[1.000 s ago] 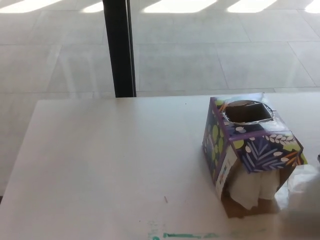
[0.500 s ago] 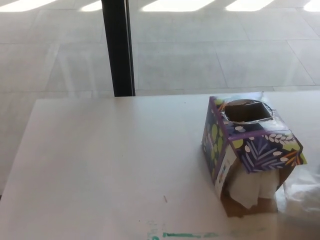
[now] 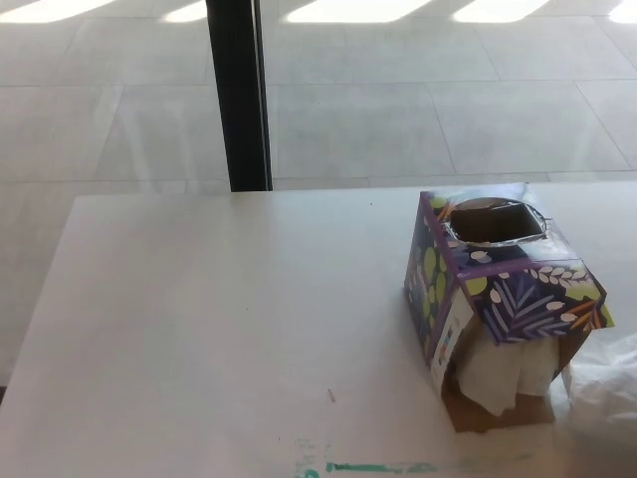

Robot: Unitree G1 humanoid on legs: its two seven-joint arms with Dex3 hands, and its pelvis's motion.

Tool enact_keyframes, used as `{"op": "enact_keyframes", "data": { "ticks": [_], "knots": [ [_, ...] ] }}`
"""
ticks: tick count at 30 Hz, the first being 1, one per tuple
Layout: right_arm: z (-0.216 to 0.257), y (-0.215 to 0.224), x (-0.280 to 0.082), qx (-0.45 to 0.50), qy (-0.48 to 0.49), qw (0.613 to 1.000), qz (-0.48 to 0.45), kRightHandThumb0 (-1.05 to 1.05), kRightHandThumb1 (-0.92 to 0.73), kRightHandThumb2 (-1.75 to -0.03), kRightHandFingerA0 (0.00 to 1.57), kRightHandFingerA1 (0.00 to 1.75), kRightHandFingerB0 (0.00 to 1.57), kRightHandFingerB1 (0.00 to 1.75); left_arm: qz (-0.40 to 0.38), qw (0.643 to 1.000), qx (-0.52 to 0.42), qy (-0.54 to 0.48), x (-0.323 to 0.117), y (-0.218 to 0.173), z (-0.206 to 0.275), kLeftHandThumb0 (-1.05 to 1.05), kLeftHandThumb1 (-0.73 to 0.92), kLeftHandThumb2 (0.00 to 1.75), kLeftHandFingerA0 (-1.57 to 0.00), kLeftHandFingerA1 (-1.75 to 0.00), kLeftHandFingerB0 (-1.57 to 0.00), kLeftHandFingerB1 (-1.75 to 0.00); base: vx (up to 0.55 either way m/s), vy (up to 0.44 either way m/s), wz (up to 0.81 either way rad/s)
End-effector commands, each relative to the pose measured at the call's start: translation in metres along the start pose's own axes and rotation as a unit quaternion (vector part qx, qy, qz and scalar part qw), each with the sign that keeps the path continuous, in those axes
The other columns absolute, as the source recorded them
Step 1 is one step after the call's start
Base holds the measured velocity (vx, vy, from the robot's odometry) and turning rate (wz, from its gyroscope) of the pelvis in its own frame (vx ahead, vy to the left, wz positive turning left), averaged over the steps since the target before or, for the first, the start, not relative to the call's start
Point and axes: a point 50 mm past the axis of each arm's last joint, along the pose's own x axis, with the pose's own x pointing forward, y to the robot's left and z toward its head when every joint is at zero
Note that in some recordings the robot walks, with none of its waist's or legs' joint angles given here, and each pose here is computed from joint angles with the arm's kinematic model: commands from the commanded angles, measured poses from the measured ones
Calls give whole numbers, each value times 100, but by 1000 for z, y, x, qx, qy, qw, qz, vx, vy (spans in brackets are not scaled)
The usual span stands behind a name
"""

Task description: The robot uses its right hand to pull out a tissue from the tissue box kept in the middle of the desk and put it on the right side

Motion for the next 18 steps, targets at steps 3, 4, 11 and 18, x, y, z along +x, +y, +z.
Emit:
{"op": "enact_keyframes", "data": {
  "ticks": [3,4,11,18],
  "knots": [
    [-42,-27,-15,55,35,996,-60,-78,-45,-75,0,2,2,13,8,1000,-8,-3,-1,5,-1,-82,92,71,-71,-60,-44,-46,0,0,0],
    [-57,-38,-24,79,50,993,-75,-72,-44,-75,0,4,0,17,7,1000,-7,-2,-1,5,-1,-81,92,71,-72,-60,-45,-47,0,0,0],
    [-118,-50,-74,208,84,958,-179,-54,-53,-83,57,73,23,45,7,1000,-15,-3,-1,4,-2,-84,92,71,-70,-61,-45,-47,0,0,0],
    [-159,-8,-123,280,153,902,-292,-55,-65,-60,83,66,48,41,10,1000,-10,3,-2,6,-3,-82,92,71,-73,-62,-45,-46,0,0,0]
  ]
}}
